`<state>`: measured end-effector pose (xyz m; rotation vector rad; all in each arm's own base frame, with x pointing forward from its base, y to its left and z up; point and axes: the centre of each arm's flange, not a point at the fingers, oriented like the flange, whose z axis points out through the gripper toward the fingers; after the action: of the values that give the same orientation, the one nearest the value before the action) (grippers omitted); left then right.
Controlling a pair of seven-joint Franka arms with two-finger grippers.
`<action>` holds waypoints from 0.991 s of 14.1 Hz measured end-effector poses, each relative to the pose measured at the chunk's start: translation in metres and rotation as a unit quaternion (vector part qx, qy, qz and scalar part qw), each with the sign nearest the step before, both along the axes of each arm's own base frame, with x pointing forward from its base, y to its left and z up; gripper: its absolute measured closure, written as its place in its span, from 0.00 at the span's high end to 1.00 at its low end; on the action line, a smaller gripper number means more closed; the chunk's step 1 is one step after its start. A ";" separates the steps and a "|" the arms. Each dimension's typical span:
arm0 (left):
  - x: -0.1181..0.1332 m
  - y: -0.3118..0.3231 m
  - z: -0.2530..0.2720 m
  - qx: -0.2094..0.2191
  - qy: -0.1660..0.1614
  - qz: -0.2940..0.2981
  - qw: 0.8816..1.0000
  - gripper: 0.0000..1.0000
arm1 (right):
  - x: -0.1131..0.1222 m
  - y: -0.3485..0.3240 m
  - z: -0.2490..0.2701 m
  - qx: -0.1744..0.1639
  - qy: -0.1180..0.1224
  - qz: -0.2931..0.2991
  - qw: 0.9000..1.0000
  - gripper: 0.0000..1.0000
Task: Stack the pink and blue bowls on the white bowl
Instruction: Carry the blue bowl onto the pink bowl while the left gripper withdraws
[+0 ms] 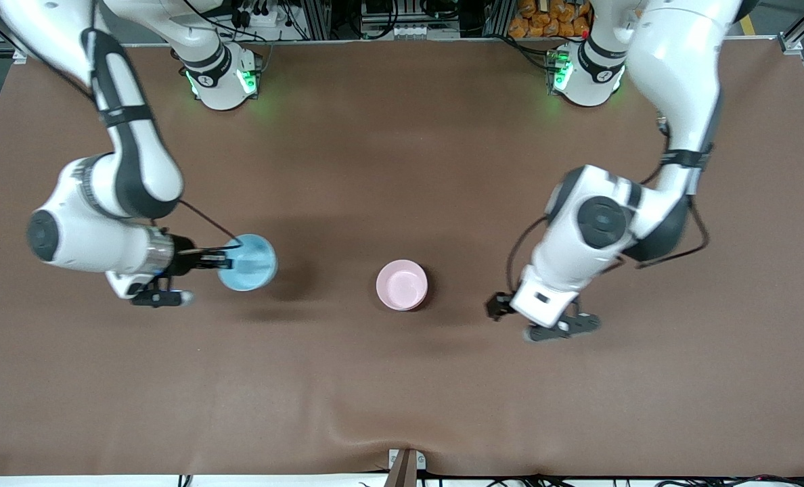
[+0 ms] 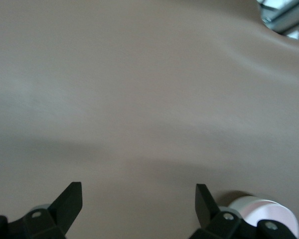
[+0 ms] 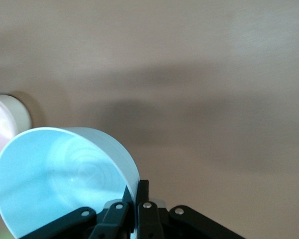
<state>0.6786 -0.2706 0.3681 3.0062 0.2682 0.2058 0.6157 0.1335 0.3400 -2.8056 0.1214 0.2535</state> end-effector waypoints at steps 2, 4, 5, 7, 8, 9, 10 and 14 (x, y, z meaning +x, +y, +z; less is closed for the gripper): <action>0.007 0.037 0.009 0.012 0.015 -0.018 1.000 1.00 | -0.005 0.057 0.016 -0.006 0.000 -0.017 1.000 0.04; 0.011 0.075 0.027 0.027 0.024 -0.054 0.998 1.00 | -0.010 0.104 0.029 -0.007 -0.007 -0.028 1.000 0.04; 0.010 0.094 0.040 0.032 0.034 -0.069 0.997 1.00 | -0.012 0.122 0.029 -0.006 -0.013 -0.037 0.999 0.04; 0.002 0.131 0.075 0.030 0.057 -0.071 0.995 1.00 | -0.014 0.157 0.014 0.005 -0.028 -0.060 0.998 0.04; -0.005 0.147 0.094 0.031 0.064 -0.073 0.995 1.00 | -0.017 0.176 0.000 0.006 -0.035 -0.071 0.997 0.04; -0.013 0.158 0.115 0.034 0.071 -0.076 0.994 1.00 | -0.022 0.195 -0.017 0.005 -0.041 -0.083 0.996 0.04; -0.025 0.164 0.137 0.038 0.077 -0.078 0.993 1.00 | -0.027 0.213 -0.032 0.002 -0.044 -0.092 0.995 0.04; -0.082 0.183 0.232 0.053 0.085 -0.081 0.992 1.00 | -0.037 0.245 -0.061 -0.001 -0.052 -0.113 0.992 0.04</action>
<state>0.5967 -0.0874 0.6002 3.1351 0.0274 -0.0520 0.5784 0.3784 0.2789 -2.7674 0.4115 0.0523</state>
